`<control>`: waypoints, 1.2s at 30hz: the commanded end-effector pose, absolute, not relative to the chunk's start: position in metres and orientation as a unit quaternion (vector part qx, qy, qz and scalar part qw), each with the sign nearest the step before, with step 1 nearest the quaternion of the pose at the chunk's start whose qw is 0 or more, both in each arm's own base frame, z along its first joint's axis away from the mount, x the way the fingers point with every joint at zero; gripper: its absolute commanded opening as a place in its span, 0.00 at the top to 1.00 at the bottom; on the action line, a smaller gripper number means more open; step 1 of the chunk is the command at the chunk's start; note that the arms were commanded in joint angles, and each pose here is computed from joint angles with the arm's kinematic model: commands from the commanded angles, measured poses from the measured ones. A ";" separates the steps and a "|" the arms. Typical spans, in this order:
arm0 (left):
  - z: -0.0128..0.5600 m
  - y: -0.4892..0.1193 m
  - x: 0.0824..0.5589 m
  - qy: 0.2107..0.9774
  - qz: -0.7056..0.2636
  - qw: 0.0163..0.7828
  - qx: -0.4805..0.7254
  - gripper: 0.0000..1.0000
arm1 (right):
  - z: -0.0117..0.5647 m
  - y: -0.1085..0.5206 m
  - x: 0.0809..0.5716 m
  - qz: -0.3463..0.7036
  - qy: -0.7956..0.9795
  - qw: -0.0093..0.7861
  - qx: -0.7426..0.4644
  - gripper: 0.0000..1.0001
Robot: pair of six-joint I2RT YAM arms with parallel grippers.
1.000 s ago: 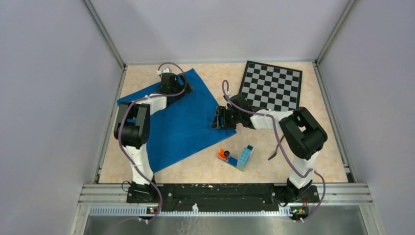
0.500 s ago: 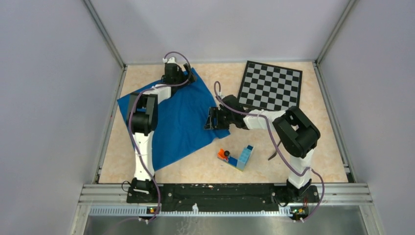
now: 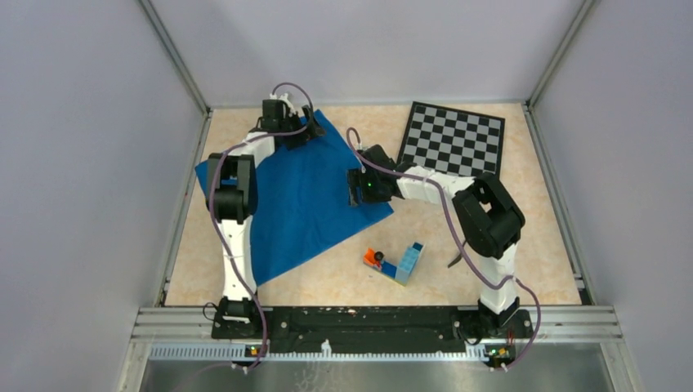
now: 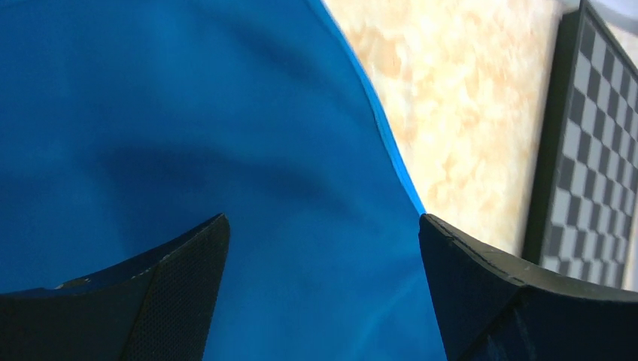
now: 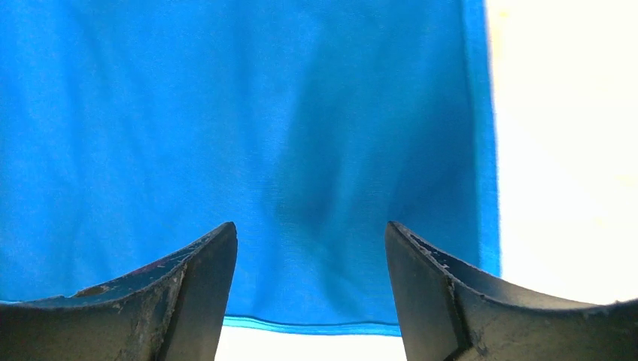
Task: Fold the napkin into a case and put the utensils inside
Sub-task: Move the crumpled napkin to the corner of the board, then pick up the flattened napkin from the center of the board.
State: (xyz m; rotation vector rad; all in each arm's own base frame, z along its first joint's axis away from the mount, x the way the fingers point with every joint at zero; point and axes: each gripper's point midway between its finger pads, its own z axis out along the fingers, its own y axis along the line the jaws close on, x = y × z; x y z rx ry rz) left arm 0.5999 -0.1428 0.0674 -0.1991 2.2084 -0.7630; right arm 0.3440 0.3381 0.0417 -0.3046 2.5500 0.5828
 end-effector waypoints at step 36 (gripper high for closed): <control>0.251 -0.105 0.330 0.811 -0.227 0.534 0.071 0.01 | 0.044 0.236 0.332 -0.039 0.999 0.020 0.031 0.44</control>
